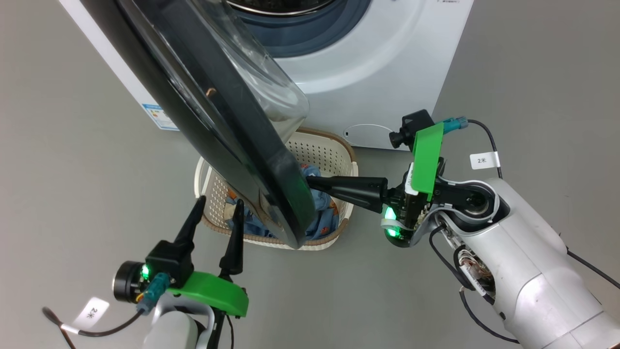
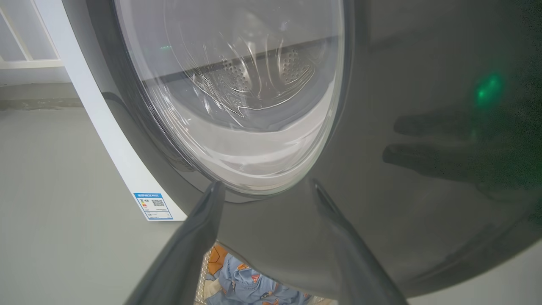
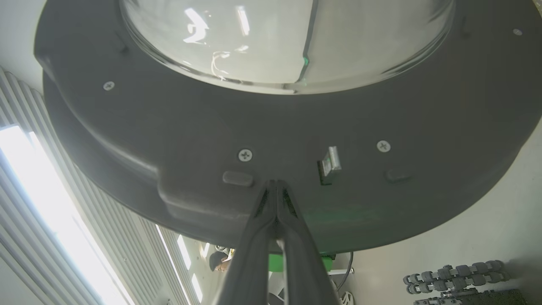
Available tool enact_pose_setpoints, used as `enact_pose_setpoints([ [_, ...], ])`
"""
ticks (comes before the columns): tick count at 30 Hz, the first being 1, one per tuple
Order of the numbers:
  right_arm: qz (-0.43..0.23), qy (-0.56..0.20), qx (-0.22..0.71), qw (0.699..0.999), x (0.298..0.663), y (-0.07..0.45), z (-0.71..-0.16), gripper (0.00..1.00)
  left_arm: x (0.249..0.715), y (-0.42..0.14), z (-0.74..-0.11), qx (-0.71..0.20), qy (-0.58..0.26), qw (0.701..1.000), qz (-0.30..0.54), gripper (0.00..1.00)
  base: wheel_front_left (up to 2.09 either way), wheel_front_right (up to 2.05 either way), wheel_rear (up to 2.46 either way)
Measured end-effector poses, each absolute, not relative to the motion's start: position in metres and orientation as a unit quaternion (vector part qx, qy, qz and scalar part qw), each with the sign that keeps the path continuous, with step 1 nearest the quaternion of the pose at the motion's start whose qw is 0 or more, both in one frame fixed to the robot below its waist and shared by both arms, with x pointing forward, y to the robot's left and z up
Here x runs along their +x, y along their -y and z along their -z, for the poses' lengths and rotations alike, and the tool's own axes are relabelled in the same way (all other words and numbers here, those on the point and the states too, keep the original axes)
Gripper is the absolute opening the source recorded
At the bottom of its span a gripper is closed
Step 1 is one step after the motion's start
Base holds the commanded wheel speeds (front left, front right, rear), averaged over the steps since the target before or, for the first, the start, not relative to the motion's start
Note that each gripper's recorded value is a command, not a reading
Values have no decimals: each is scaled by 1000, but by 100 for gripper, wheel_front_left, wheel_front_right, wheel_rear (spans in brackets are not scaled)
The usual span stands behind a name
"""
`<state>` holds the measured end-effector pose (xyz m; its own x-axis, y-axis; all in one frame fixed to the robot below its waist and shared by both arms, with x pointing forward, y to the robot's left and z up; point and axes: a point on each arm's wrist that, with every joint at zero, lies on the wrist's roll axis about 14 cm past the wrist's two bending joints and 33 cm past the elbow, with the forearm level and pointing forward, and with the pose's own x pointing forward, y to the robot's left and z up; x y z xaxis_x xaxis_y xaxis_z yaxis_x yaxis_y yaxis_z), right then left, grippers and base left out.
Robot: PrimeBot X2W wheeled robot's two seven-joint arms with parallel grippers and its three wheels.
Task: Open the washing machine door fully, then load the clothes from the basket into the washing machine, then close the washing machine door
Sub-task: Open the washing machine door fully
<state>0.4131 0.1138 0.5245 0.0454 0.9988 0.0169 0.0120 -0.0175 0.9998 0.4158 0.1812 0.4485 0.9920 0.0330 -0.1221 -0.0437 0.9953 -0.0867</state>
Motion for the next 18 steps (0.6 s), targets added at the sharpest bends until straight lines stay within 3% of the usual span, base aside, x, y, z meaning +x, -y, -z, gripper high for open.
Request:
enact_pose_setpoints([
  [11,-465,-465,545,520,422,-107,-526,0,417,-182,-452,-47,-55,997,-22,100,0,0,0],
  [18,-417,-384,578,587,450,-73,-534,0,413,-183,-449,-43,-59,997,-24,100,0,0,0],
])
